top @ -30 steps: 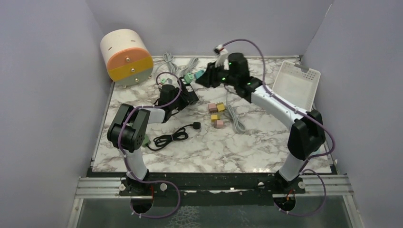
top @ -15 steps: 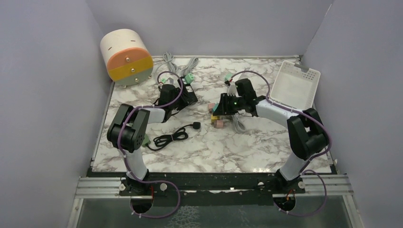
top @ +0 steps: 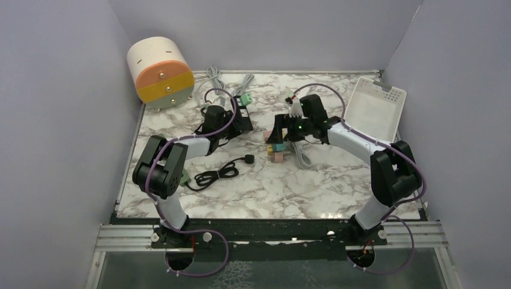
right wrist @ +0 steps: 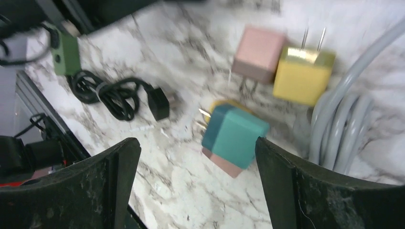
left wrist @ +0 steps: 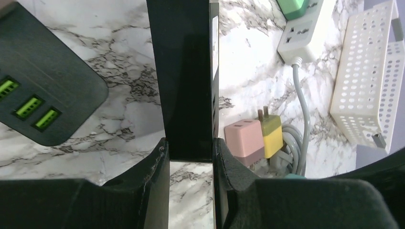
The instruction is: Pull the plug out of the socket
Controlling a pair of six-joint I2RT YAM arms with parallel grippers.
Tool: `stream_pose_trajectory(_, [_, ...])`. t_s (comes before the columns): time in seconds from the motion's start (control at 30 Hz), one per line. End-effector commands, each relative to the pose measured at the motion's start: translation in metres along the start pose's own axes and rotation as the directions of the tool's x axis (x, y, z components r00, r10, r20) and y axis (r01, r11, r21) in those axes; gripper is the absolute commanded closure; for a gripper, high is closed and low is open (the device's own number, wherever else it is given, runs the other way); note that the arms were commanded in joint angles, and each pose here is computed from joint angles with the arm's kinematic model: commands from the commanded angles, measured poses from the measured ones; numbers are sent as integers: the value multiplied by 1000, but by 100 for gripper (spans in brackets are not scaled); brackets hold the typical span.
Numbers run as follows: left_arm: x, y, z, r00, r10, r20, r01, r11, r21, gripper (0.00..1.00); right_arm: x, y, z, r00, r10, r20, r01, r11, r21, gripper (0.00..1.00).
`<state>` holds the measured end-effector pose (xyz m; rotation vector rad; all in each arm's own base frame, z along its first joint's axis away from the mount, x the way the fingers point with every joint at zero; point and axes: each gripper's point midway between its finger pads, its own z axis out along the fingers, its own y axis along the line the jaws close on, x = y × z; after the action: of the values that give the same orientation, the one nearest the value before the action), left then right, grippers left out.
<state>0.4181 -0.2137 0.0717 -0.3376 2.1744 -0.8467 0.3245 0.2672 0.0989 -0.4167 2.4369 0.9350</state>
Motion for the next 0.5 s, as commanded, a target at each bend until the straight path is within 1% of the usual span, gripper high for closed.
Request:
stream_pose_trajectory(0.0, [-20, -42, -10, 993, 101, 66, -108, 990, 96, 100, -80, 30, -32, 964, -138, 227, 137, 990, 22, 5])
stream_pose_trajectory(0.03, [-24, -51, -17, 990, 113, 84, -122, 986, 111, 100, -93, 31, -33, 955, -147, 258, 143, 989, 32, 5])
stream_pose_trajectory(0.13, [-20, -60, -22, 988, 128, 85, -138, 983, 120, 100, -124, 36, -25, 937, -154, 313, 152, 988, 29, 6])
stream_pose_trajectory(0.27, [-12, -77, -26, 986, 144, 83, -155, 977, 144, 100, -152, 32, 1, 929, -137, 345, 140, 990, 18, 8])
stream_pose_trajectory(0.4, [-12, -90, -29, 982, 168, 88, -180, 972, 154, 100, -181, 27, 22, 915, -135, 379, 137, 990, 20, 9])
stream_pose_trajectory(0.47, [-14, -96, -31, 979, 179, 93, -192, 969, 155, 100, -191, 24, 33, 916, -135, 378, 138, 990, 19, 10])
